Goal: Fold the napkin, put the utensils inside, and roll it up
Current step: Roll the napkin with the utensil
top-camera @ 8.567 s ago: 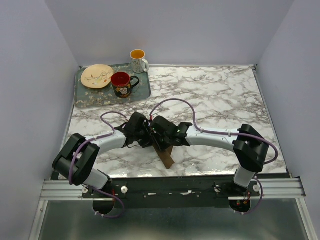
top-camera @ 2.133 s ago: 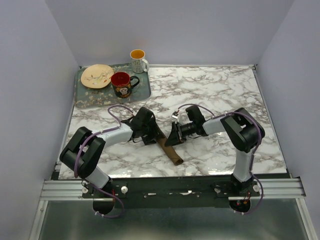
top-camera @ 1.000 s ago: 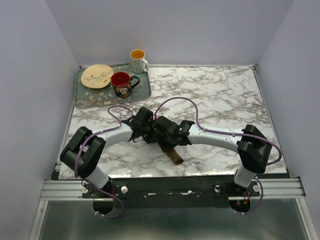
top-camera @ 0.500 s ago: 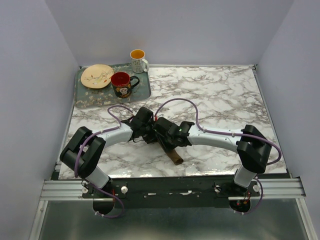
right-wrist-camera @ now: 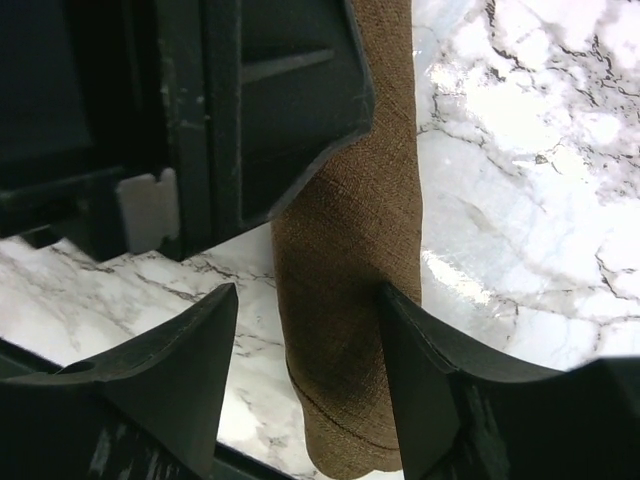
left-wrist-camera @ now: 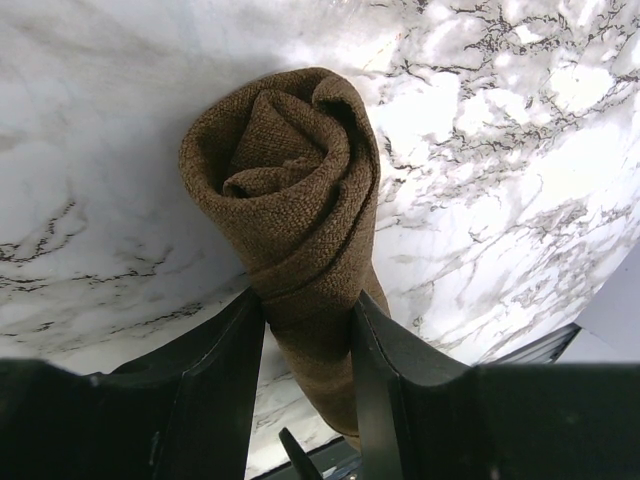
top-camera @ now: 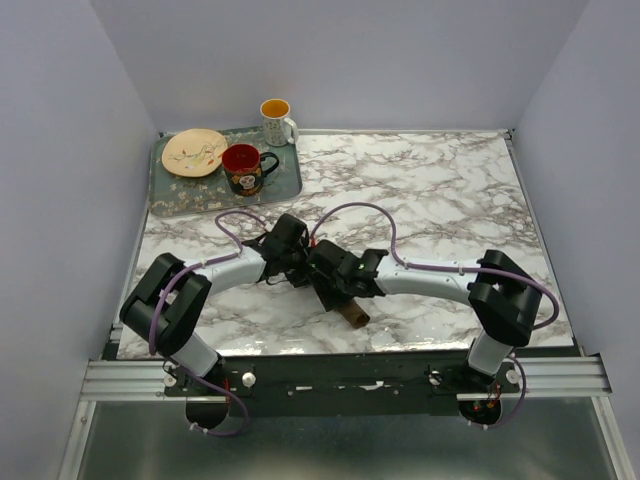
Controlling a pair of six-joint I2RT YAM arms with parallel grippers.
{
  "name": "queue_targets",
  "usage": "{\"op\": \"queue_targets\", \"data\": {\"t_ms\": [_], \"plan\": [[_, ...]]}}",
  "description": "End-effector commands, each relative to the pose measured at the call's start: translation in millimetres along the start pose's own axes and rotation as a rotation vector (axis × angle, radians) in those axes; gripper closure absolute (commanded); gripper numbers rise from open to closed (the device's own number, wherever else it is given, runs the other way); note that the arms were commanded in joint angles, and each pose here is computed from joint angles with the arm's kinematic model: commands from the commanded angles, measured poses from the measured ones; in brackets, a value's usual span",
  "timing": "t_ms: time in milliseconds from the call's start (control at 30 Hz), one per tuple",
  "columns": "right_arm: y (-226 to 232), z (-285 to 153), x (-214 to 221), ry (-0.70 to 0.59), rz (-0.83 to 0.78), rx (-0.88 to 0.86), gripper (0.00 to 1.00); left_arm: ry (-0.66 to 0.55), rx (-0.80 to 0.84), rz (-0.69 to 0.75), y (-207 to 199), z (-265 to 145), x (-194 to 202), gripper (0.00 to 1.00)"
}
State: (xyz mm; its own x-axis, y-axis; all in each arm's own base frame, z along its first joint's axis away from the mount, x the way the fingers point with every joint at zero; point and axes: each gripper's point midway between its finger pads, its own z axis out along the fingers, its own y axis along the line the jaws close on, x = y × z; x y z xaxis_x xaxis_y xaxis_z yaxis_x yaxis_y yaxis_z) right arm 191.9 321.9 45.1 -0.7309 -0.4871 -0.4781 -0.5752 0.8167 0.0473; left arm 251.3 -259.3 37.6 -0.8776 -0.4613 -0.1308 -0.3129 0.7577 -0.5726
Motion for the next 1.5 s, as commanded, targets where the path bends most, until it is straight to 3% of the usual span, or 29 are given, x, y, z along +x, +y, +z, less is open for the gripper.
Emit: {"op": "queue_targets", "data": {"t_ms": [0,133,333,833,1233,1467], "plan": [[-20.9,17.3,17.1,0.025,-0.029,0.12,0.35,-0.02,0.009,0.018,-2.1,-4.4,-2.1,0.53],[-30.3,21.6,16.7,0.007,-0.021,0.178,0.49,-0.05,-0.014,0.059,1.0,-9.8,-7.5,0.41],[-28.5,19.3,4.4,-0.024,-0.011,0.174,0.65,-0.082,-0.018,0.097,2.2,-18.9,-11.7,0.32],[-15.1,14.7,-2.5,0.016,0.382,-0.402,0.67,-0.154,0.001,0.206,4.4,-56.2,-32.2,0.28],[-14.9,13.5,-0.9,0.033,0.616,-0.707,0.66,-0.081,0.105,0.287,-13.9,-56.8,-20.4,0.28],[-14.5,16.6,2.9,0.038,0.708,-0.78,0.65,-0.03,0.129,0.296,-14.5,-52.2,-10.1,0.3]]}}
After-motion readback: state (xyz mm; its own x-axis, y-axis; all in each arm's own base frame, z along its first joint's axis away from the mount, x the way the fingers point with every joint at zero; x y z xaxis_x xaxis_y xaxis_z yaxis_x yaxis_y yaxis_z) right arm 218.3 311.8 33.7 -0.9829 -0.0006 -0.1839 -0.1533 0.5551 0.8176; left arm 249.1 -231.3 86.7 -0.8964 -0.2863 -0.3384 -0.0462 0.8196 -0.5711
